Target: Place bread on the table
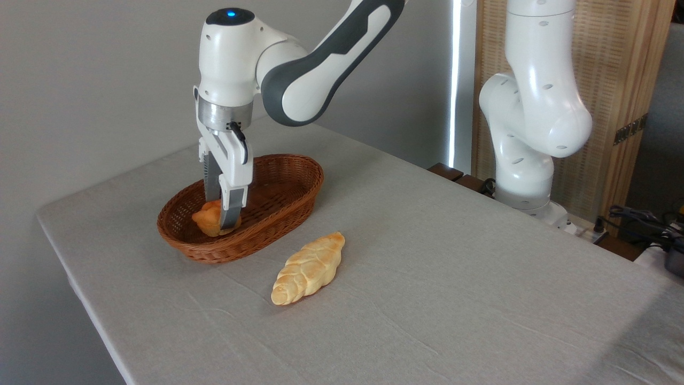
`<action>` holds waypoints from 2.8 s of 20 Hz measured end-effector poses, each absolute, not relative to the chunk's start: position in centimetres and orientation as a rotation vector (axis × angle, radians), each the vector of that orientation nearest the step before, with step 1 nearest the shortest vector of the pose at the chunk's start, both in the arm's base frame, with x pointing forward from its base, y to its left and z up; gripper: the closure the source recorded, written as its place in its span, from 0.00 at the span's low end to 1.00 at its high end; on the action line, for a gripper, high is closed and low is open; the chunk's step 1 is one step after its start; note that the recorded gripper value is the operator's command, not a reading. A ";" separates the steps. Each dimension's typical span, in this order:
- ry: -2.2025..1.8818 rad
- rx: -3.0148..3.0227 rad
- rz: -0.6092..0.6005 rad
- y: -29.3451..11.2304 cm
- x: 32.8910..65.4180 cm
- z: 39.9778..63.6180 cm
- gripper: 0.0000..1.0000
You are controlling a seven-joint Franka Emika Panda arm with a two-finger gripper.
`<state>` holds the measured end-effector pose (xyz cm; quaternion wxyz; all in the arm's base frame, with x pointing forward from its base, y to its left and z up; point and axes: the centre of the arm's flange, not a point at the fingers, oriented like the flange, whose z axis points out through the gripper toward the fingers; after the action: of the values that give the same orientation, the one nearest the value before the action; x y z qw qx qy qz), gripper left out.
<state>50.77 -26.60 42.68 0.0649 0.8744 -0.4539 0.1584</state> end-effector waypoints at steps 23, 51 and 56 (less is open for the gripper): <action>-1.391 2.619 0.494 -28.2 50.4 42.3 0.63; -1.032 2.879 0.355 -7.1 55.4 43.0 0.03; -1.005 2.892 0.355 -6.0 56.1 42.6 0.04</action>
<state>56.08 -6.05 42.58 0.0295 0.9379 -0.3260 0.1151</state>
